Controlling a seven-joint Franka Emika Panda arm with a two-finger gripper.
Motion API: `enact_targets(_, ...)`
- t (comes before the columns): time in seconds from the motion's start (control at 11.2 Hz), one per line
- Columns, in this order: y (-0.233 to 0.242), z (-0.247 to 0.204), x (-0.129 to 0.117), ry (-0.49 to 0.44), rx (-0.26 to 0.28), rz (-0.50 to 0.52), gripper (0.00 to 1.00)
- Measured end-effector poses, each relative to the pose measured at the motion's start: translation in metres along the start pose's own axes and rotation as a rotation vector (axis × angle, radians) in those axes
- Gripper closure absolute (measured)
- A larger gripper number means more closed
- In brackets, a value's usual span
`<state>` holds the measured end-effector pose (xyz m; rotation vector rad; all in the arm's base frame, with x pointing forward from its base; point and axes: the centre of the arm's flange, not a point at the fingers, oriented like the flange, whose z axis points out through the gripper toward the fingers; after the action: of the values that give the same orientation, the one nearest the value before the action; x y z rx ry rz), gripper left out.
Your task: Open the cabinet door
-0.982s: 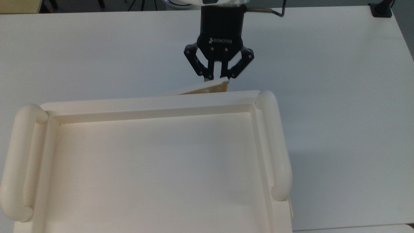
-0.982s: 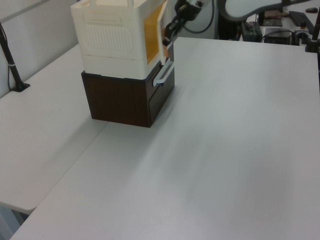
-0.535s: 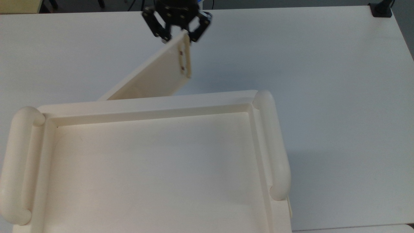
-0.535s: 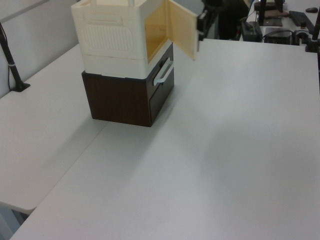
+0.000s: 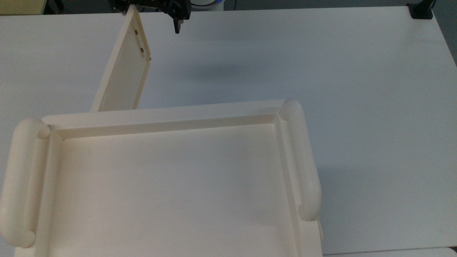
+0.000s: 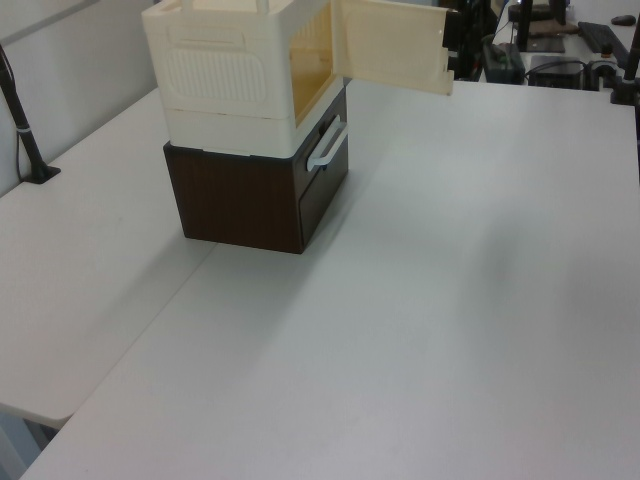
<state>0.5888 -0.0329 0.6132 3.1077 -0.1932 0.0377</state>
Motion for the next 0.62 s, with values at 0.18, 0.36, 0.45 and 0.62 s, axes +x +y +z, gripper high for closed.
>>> enact_targets(0.18, 0.01, 0.006, -0.005, -0.056, -0.003, 0.006, 0.0)
enact_targets(0.36, 0.028, 0.007, -0.011, -0.098, -0.001, -0.01, 0.0)
enact_targets(0.45, 0.034, 0.007, -0.012, -0.099, 0.001, -0.012, 0.0)
enact_targets(0.62, 0.038, 0.007, -0.011, -0.097, 0.001, -0.006, 0.0)
